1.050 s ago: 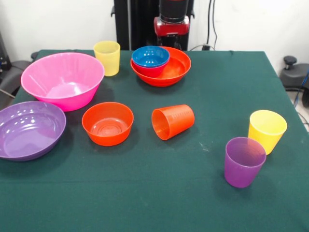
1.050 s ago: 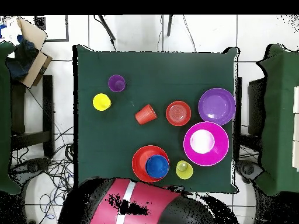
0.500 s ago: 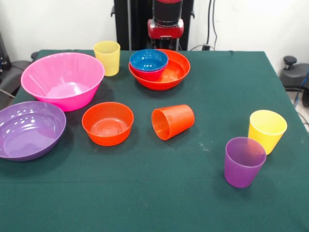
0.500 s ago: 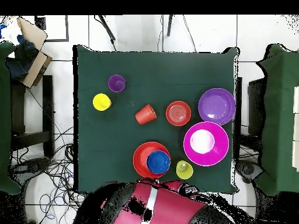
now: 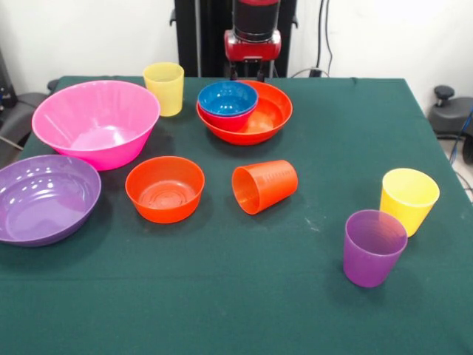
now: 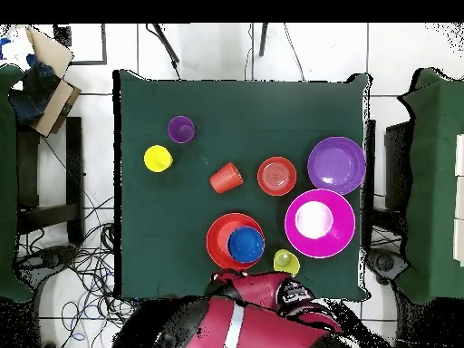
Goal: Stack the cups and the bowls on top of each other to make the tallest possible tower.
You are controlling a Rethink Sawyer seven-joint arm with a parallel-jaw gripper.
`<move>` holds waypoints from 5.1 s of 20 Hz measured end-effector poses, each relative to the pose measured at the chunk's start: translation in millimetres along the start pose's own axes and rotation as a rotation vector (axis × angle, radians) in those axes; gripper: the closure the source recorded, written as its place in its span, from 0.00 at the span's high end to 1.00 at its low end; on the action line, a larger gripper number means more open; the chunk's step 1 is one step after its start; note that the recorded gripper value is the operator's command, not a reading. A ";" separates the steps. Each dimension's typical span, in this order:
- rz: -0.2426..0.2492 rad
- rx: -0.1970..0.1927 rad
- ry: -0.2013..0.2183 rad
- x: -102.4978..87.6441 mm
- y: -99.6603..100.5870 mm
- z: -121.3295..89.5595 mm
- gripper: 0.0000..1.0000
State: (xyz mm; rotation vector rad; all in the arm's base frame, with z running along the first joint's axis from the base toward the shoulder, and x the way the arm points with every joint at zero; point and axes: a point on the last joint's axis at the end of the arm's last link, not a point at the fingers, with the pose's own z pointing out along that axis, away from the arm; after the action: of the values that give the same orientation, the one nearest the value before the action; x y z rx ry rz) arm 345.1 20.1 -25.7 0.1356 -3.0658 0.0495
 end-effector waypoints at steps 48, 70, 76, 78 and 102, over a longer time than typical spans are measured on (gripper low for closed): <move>0.057 0.008 -0.057 -95.4 -28.7 -9.6 1.00; -0.036 0.036 -0.115 -89.2 -2.4 -26.7 1.00; -0.045 0.028 -0.114 -85.6 3.7 -24.2 1.00; -0.043 0.033 -0.120 -89.9 2.5 -31.6 1.00; 0.100 0.082 -0.118 -153.7 -15.6 -194.4 1.00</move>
State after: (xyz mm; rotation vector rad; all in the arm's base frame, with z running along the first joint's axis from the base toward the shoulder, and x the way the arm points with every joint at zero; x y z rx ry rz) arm 513.0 24.8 157.3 -0.0110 -3.1869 0.1795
